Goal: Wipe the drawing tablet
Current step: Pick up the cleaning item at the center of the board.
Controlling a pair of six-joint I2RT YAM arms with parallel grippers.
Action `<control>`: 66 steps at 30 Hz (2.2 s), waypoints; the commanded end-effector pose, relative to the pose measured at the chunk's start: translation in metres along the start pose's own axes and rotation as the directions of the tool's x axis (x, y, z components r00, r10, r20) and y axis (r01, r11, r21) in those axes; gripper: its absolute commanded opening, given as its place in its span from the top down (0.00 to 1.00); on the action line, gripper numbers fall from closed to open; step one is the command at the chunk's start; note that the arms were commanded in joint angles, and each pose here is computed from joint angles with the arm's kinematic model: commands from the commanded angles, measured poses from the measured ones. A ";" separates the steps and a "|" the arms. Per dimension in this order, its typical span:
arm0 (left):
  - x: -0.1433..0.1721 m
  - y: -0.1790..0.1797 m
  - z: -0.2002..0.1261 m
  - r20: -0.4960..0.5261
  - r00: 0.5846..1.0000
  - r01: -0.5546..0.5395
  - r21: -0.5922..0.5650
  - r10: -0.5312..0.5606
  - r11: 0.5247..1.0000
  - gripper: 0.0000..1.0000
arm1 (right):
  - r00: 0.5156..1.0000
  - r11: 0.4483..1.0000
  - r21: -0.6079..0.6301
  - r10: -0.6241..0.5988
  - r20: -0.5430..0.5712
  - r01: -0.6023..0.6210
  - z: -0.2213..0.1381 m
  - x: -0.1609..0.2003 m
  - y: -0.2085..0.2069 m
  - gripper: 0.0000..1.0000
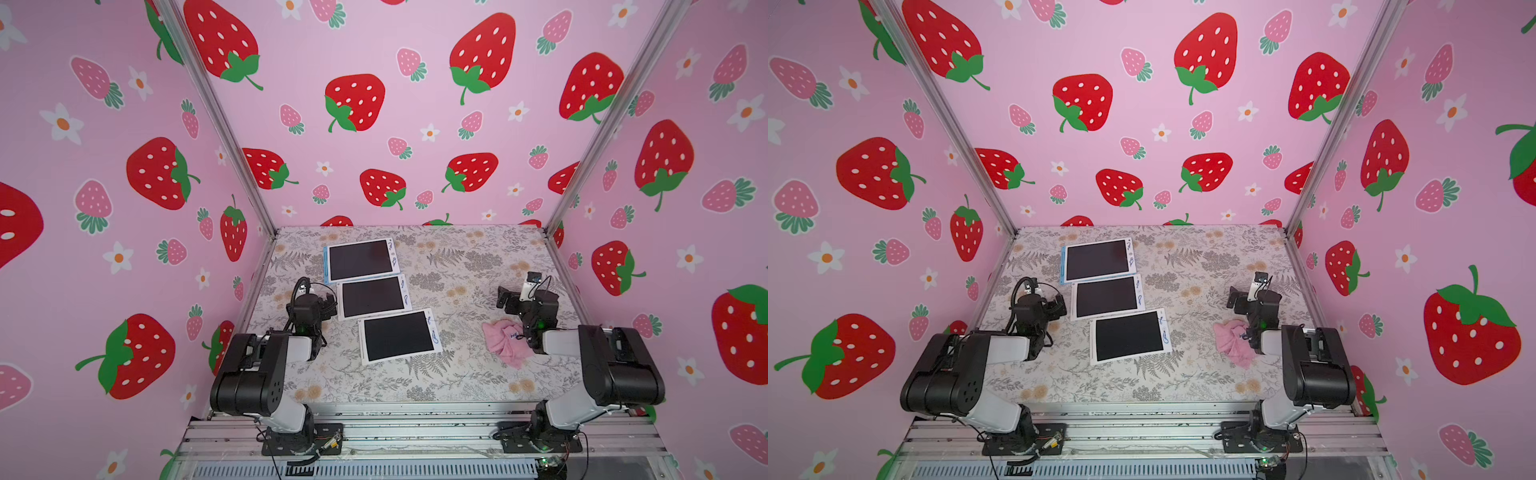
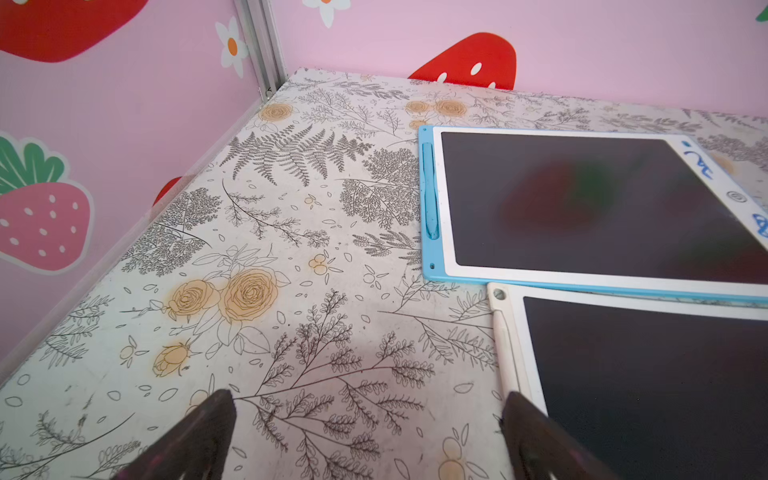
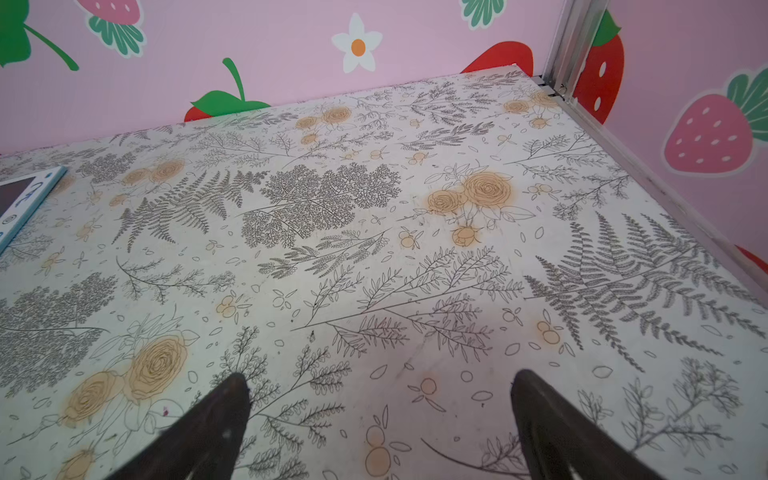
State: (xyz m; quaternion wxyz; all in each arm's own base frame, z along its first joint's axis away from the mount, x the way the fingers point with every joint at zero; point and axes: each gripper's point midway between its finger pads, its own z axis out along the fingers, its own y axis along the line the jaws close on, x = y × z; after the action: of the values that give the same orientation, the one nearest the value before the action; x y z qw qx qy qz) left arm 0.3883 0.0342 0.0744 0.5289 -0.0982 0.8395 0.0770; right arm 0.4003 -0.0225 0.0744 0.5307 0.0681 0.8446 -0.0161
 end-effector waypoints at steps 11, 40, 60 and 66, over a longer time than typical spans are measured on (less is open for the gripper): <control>-0.017 -0.004 0.002 0.045 0.999 -0.009 0.012 0.008 1.000 0.00 | 1.000 1.000 -0.003 0.000 0.026 0.000 0.000 -0.007 0.002 0.01; -0.020 -0.148 -0.113 -0.676 0.699 0.436 0.145 -0.233 0.888 0.12 | 0.540 0.807 0.479 0.588 -0.602 -0.345 -0.195 0.063 0.005 0.38; 0.057 -0.152 -0.166 -0.825 0.565 0.309 0.207 -0.004 0.928 0.17 | 0.529 0.911 0.386 0.402 -0.747 -0.147 -0.118 0.101 0.019 0.34; 0.072 -0.128 -0.157 -0.855 0.508 0.357 0.096 -0.107 0.929 0.22 | 0.548 0.929 0.344 0.358 -0.756 -0.134 -0.108 0.102 0.031 0.85</control>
State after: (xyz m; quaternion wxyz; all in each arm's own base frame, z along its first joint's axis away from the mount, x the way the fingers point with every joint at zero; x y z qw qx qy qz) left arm 0.2627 -0.1447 0.0829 0.1039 -0.1349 0.9713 -0.1662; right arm 0.2560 0.0244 0.0304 0.0636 0.2665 0.9617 -0.0110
